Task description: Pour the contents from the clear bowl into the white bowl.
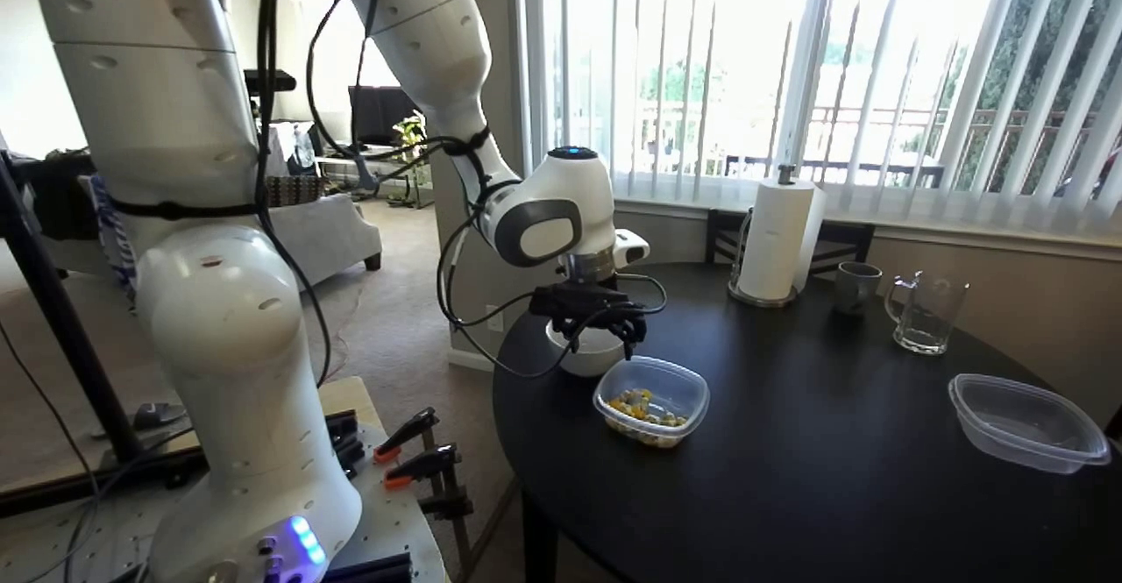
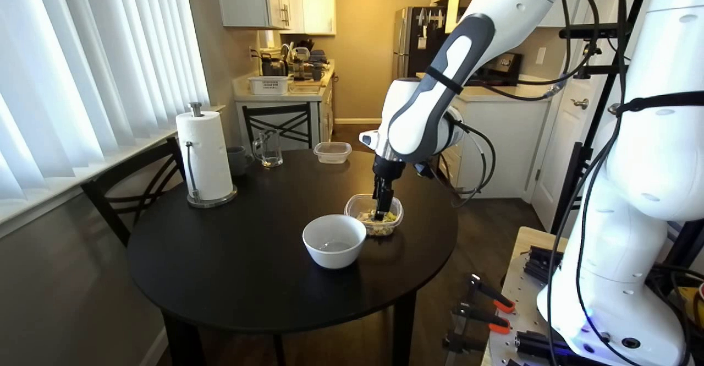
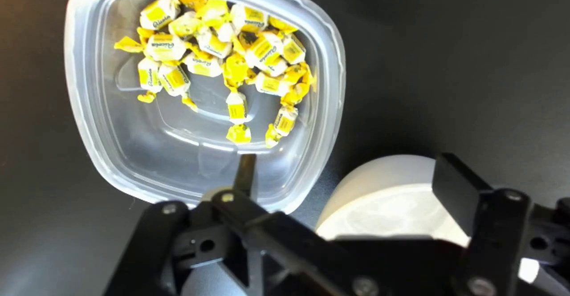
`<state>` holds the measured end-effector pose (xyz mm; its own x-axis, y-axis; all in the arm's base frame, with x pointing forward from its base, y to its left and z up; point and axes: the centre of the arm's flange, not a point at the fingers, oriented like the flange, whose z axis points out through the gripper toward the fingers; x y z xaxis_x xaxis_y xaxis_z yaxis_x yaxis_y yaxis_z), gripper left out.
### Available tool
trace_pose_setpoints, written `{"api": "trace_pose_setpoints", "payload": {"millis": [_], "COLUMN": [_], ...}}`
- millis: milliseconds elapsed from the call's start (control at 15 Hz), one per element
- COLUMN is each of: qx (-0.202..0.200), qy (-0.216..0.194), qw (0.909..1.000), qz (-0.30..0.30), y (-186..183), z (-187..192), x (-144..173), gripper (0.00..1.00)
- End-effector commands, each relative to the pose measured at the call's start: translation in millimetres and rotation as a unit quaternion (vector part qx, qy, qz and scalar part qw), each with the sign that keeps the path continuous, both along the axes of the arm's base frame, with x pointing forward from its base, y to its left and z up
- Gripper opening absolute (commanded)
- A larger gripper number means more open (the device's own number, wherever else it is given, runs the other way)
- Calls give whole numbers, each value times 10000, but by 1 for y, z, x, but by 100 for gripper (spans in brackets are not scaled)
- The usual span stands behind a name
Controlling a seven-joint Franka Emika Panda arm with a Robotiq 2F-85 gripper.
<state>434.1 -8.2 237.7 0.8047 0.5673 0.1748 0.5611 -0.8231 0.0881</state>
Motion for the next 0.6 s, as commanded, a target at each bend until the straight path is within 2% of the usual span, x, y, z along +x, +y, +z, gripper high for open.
{"api": "trace_pose_setpoints", "payload": {"millis": [0,200,267,333,533], "qx": [-216,-256,-282,-295,-337], "qy": [59,194,217,237,240], "qw": [9997,9995,9993,9993,9991], "qz": [-77,-62,-68,-62,-78], "y": [-7,-8,-8,-7,-5], "z": [-44,-69,-76,-82,-88], "x": [32,39,41,42,43], "gripper": [100,100,75,74,53]}}
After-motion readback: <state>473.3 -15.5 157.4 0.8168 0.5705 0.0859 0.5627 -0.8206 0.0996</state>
